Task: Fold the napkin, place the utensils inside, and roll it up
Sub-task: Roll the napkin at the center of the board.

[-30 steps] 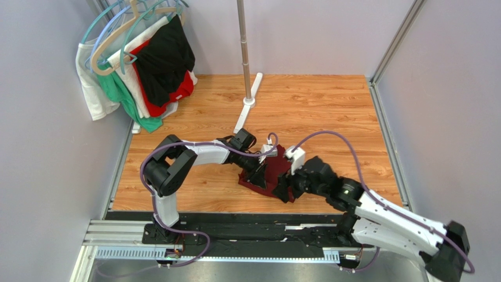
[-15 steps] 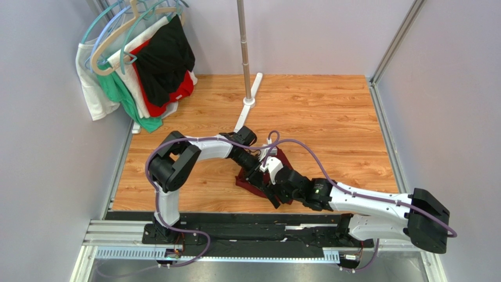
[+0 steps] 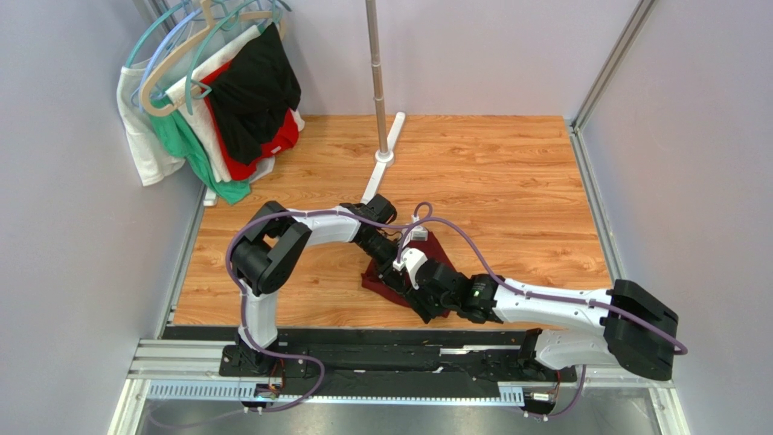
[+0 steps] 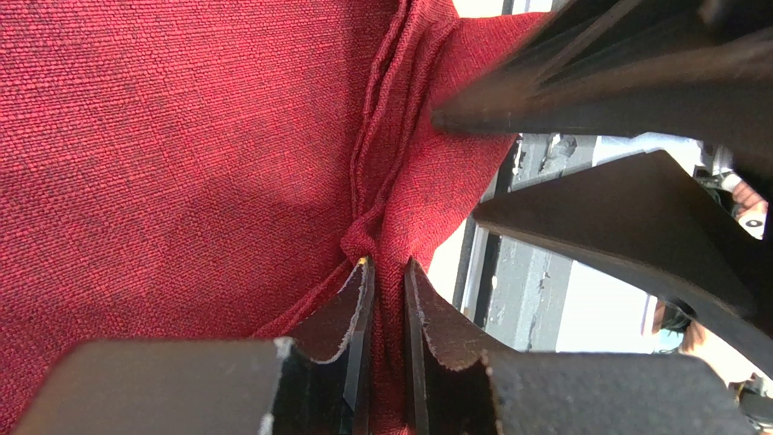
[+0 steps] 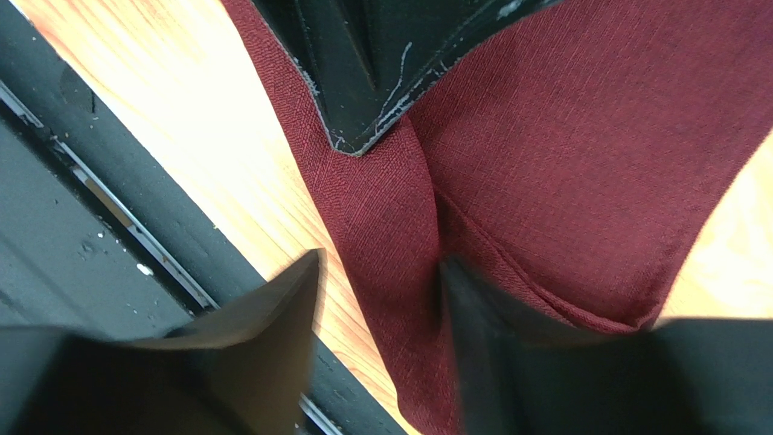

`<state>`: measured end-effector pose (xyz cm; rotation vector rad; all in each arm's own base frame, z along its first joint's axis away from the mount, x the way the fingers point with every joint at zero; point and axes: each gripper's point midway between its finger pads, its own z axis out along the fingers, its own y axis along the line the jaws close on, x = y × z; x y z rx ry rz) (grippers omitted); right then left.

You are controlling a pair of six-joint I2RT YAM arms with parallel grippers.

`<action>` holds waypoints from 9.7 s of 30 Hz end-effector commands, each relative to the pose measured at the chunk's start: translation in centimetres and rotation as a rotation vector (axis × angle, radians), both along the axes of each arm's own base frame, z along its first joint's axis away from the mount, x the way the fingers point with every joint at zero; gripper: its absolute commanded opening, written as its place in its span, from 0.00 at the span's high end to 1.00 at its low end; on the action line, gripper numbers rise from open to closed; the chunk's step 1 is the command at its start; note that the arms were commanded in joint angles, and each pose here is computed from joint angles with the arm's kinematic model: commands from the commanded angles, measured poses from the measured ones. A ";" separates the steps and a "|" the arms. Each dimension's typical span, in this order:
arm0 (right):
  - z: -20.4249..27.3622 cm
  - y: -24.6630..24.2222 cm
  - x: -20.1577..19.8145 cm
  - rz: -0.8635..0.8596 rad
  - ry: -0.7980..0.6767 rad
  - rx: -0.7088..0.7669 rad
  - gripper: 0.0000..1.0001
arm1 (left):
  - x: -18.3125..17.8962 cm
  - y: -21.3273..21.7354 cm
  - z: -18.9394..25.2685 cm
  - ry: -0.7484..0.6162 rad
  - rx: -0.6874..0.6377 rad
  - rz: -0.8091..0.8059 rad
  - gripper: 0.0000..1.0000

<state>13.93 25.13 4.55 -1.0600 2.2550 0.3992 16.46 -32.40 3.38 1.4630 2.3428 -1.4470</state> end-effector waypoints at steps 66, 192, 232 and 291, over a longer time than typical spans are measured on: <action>-5.7 -1.5 1.5 -0.290 0.620 0.221 1.00 | 8.4 8.4 6.5 -0.380 -0.321 0.767 0.22; -3.9 3.9 4.9 -0.070 -0.119 -0.224 0.37 | 9.2 6.7 -1.2 -0.172 0.091 0.576 0.77; -1.3 5.5 0.9 0.077 0.645 0.266 1.00 | 8.7 8.4 9.4 -0.465 -0.294 0.734 0.02; 2.6 1.4 8.3 -0.075 0.771 0.506 0.31 | 3.5 1.9 -0.8 -0.330 -0.049 0.203 0.72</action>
